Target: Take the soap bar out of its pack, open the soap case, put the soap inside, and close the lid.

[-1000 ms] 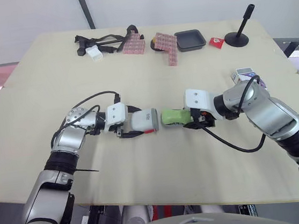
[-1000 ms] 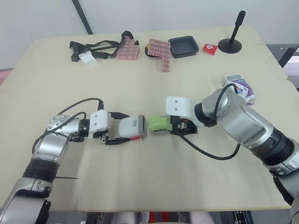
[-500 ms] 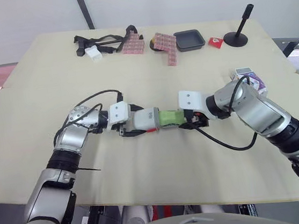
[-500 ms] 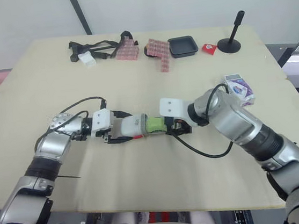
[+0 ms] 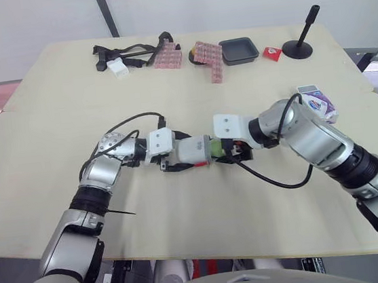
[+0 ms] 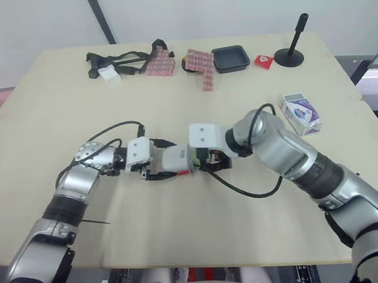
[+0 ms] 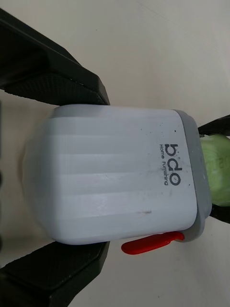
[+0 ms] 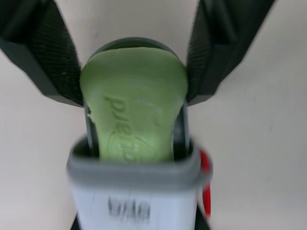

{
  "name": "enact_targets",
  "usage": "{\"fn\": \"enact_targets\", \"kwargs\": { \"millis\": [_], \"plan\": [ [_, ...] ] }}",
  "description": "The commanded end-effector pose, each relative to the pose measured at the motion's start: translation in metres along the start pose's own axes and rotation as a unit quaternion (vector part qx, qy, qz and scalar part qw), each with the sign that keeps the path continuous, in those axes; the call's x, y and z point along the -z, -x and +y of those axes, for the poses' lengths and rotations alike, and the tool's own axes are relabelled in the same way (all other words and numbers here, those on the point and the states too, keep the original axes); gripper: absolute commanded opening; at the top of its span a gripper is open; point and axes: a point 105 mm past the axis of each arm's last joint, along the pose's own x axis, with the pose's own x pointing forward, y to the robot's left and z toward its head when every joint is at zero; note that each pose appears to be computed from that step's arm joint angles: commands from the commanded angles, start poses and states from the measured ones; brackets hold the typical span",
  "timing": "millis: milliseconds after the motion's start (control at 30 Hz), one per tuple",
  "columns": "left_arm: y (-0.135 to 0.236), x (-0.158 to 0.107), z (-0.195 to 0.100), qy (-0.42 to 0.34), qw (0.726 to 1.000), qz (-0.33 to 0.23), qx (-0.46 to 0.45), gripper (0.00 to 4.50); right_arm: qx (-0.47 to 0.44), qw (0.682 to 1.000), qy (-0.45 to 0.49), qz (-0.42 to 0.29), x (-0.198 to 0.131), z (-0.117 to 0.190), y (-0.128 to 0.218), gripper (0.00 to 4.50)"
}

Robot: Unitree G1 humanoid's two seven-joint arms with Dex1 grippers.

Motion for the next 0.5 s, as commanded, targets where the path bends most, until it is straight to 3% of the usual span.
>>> {"fn": "enact_targets", "kwargs": {
  "millis": [33,400,500],
  "plan": [
    [0.001,-0.009,0.006,-0.021,1.0,-0.01,-0.012,3.46,0.017,0.999,0.023,-0.026,-0.015,-0.006,0.009,4.49],
    [0.014,-0.004,0.01,-0.02,0.999,0.001,-0.026,3.46,0.043,0.998,-0.012,0.035,0.038,-0.005,0.036,4.49],
    [0.015,-0.006,0.012,-0.022,0.999,-0.003,-0.029,3.46,0.061,0.996,-0.047,0.045,0.045,-0.01,0.033,3.64]
  ]
}}
